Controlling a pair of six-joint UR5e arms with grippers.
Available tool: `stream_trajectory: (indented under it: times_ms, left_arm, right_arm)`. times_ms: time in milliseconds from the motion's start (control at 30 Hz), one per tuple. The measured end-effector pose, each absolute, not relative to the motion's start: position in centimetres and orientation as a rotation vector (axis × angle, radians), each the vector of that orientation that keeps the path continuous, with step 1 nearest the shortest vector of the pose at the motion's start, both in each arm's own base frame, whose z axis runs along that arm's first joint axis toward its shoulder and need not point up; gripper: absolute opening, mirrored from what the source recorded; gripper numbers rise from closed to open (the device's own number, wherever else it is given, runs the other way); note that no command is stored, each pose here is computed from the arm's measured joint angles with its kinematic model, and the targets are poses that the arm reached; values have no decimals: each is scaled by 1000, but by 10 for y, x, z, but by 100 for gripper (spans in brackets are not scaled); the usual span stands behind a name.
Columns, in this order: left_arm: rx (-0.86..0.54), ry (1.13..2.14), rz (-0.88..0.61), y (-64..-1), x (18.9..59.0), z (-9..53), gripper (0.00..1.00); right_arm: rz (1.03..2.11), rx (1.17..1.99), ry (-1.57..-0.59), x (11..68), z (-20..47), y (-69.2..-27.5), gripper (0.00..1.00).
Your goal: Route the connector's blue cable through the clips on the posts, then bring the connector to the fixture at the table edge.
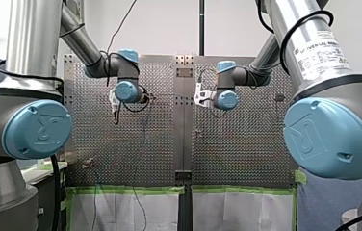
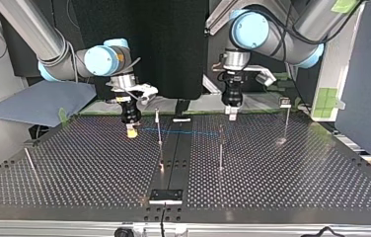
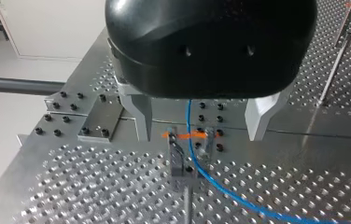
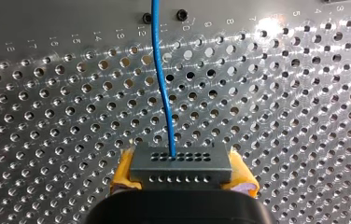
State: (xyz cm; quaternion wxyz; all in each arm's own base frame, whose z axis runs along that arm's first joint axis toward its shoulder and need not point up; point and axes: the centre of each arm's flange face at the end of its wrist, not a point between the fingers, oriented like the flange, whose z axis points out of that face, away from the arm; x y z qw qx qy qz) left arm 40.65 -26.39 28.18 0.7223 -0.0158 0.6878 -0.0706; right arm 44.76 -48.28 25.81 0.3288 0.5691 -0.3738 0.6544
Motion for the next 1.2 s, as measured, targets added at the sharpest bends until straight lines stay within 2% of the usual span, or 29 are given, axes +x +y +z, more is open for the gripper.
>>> stream_trajectory:
  times_ms: [233, 833, 1200]
  left_arm:
    - [-47, 1474, -167, -287, 406, 299, 100]
    - [-54, 1503, -160, -351, 403, 285, 100]
    - [-102, 1515, -108, -370, 427, 273, 100]
  right_arm:
    - [1710, 1492, -980, 448, 258, -483, 0]
    - [1710, 1492, -981, 447, 258, -483, 0]
    - [1709, 1492, -980, 447, 258, -483, 0]
